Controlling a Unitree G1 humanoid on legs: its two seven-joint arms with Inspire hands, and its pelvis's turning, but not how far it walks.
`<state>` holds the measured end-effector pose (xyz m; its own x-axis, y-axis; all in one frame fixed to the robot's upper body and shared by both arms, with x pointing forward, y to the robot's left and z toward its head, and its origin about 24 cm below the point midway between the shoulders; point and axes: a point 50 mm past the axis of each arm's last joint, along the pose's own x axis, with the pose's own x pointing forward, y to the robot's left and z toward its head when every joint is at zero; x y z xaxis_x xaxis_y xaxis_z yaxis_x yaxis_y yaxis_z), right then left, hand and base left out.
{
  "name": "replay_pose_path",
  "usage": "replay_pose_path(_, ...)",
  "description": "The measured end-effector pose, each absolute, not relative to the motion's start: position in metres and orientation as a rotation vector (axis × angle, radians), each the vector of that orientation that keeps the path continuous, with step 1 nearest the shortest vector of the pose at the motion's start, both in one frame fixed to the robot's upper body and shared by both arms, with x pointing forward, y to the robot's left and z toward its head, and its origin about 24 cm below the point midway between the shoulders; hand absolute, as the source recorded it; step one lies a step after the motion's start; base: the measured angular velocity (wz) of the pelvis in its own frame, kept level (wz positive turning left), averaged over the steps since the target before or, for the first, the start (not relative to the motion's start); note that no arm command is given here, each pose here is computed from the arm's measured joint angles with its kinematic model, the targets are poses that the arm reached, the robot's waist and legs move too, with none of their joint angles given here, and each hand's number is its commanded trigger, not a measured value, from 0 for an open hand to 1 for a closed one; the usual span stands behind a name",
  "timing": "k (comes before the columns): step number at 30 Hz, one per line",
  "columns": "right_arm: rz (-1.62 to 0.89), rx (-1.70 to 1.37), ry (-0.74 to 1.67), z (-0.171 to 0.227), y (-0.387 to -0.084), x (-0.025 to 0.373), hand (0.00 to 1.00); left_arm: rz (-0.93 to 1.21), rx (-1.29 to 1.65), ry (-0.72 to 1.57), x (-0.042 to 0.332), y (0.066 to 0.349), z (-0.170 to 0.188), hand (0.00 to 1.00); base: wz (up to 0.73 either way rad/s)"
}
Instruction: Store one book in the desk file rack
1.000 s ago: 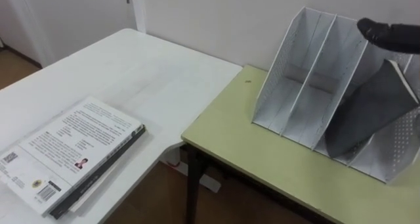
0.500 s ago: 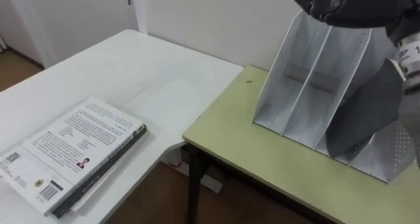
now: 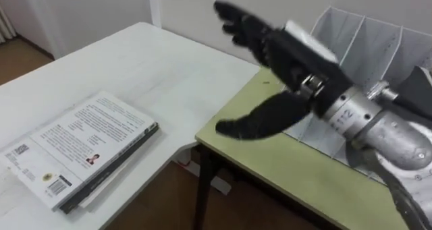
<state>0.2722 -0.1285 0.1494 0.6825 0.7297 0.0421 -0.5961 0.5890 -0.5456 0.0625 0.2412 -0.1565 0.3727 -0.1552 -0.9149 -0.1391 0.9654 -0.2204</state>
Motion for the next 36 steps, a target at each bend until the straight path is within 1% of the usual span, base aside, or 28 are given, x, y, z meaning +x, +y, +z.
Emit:
replay_pose_path(2,0.876,-0.588,-0.159,0.125,-0.123,0.265,0.00,-0.028,-0.278,1.192,0.069,0.241,-0.155,0.00,0.13)
replay_pose_path(5,0.981,-0.633,-0.057,0.103,-0.116,0.258,0.00,-0.061,-0.272,1.191,0.075,0.240,-0.154,0.00,0.12)
replay_pose_path(10,1.118,-0.707,0.153,0.065,-0.119,0.245,0.00,-0.078,-0.284,1.184,0.081,0.240,-0.153,0.00,0.03)
replay_pose_path(17,1.163,-0.749,0.381,0.025,-0.133,0.237,0.00,-0.078,-0.287,1.185,0.082,0.240,-0.153,0.00,0.08)
replay_pose_path(20,1.147,-0.757,0.488,0.002,-0.138,0.233,0.00,-0.075,-0.286,1.185,0.082,0.240,-0.153,0.00,0.07)
replay_pose_path(23,1.136,-0.745,0.607,-0.023,-0.145,0.222,0.00,-0.076,-0.285,1.184,0.082,0.239,-0.153,0.00,0.10)
replay_pose_path(27,1.081,-0.701,0.751,-0.057,-0.155,0.200,0.00,-0.053,-0.287,1.194,0.078,0.234,-0.156,0.00,0.07)
replay_pose_path(29,1.016,-0.686,0.831,-0.075,-0.165,0.189,0.00,-0.042,-0.293,1.196,0.077,0.228,-0.158,0.00,0.05)
replay_pose_path(32,0.858,-0.615,0.962,-0.106,-0.184,0.167,0.00,-0.018,-0.294,1.198,0.074,0.222,-0.161,0.00,0.06)
replay_pose_path(34,0.697,-0.528,1.082,-0.130,-0.199,0.142,0.00,0.021,-0.297,1.197,0.069,0.218,-0.163,0.00,0.17)
replay_pose_path(36,0.585,-0.469,1.128,-0.140,-0.208,0.128,0.00,0.052,-0.291,1.199,0.063,0.218,-0.164,0.00,0.04)
